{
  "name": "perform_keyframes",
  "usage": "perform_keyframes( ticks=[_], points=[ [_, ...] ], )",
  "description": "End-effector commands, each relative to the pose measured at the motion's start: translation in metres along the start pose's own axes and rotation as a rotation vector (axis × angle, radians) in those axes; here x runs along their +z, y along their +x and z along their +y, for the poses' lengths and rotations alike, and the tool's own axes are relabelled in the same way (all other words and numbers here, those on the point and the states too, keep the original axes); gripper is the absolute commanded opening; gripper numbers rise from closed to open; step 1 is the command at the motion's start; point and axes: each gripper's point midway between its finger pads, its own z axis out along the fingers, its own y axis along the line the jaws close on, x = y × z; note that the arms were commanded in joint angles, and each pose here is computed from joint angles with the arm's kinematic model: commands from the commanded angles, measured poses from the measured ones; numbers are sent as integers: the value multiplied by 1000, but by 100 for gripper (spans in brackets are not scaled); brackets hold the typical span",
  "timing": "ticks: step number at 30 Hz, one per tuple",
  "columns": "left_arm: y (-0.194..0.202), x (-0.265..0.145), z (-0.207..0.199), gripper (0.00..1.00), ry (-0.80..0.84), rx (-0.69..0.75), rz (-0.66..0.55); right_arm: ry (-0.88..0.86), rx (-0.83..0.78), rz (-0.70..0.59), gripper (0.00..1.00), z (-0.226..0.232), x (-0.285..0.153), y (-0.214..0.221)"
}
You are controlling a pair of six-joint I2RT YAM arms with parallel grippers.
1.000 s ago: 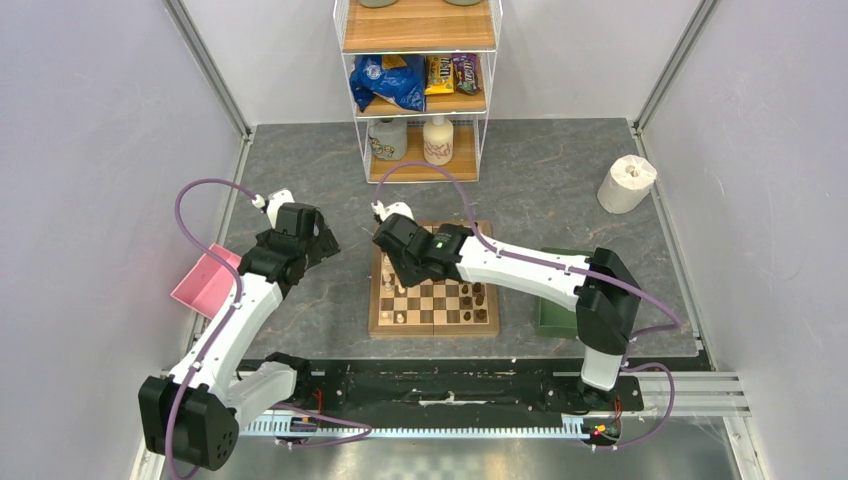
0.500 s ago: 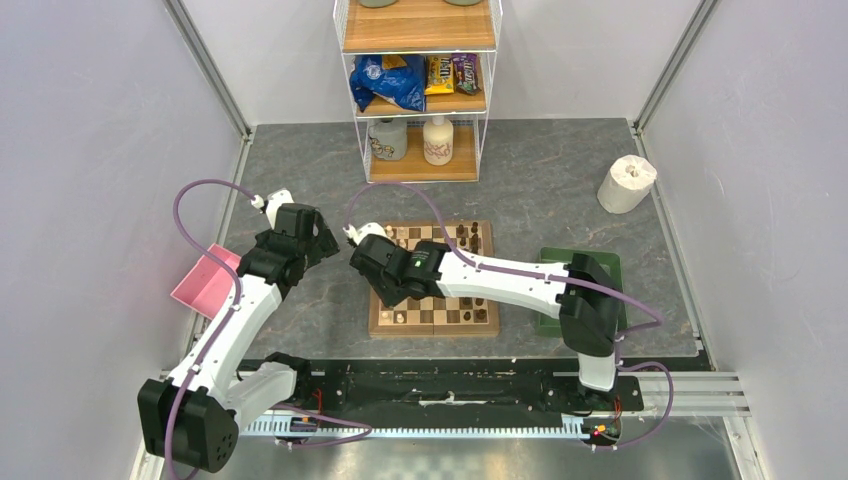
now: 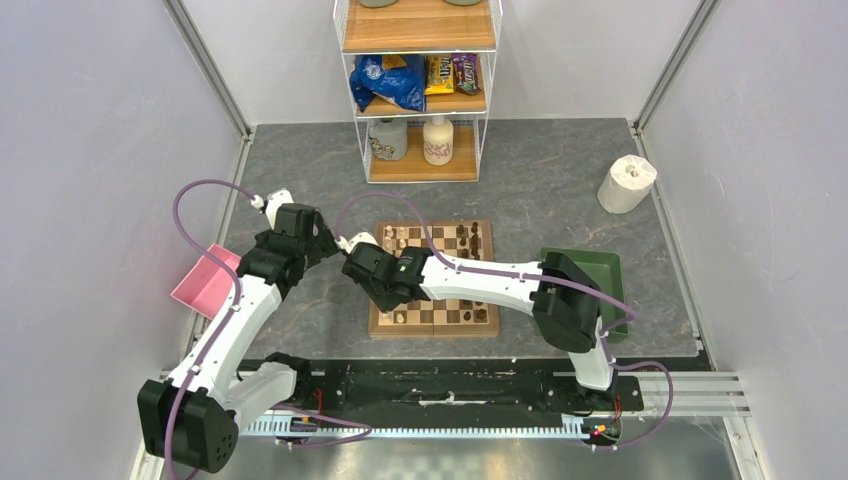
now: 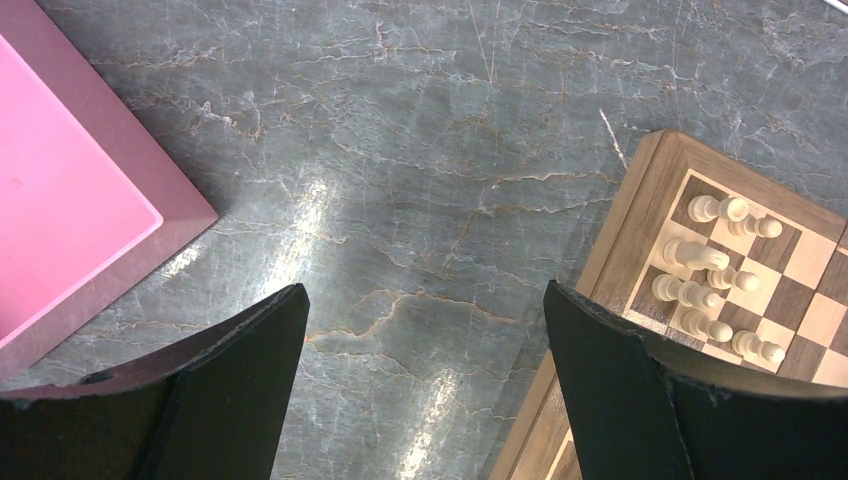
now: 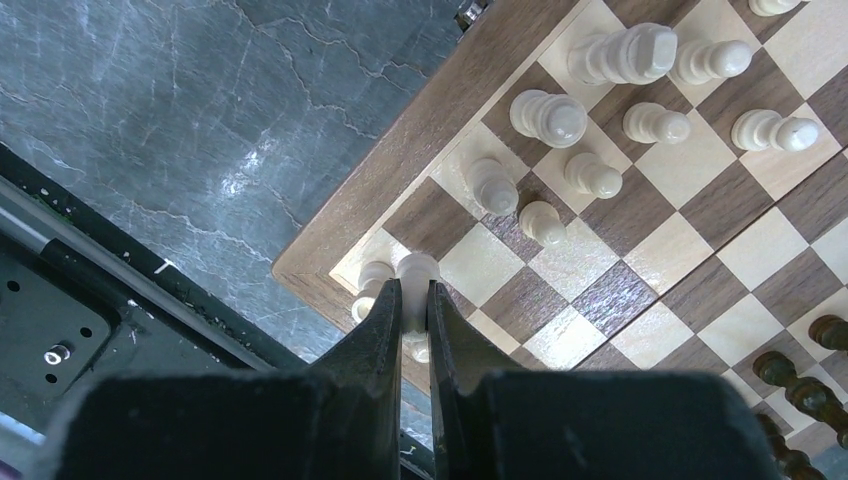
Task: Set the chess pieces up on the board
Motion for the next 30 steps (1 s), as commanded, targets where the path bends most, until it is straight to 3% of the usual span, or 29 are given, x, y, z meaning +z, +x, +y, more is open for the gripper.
perform_keyframes(
  ticks=[1,30],
  points=[
    [-8,-1,-2,95,6,-47,-32,-2,-4,-60,12,5,0,-20],
    [-6,1,-1,95,-6,-42,-22,-13,17,-32,17,1,20,-12]
  ],
)
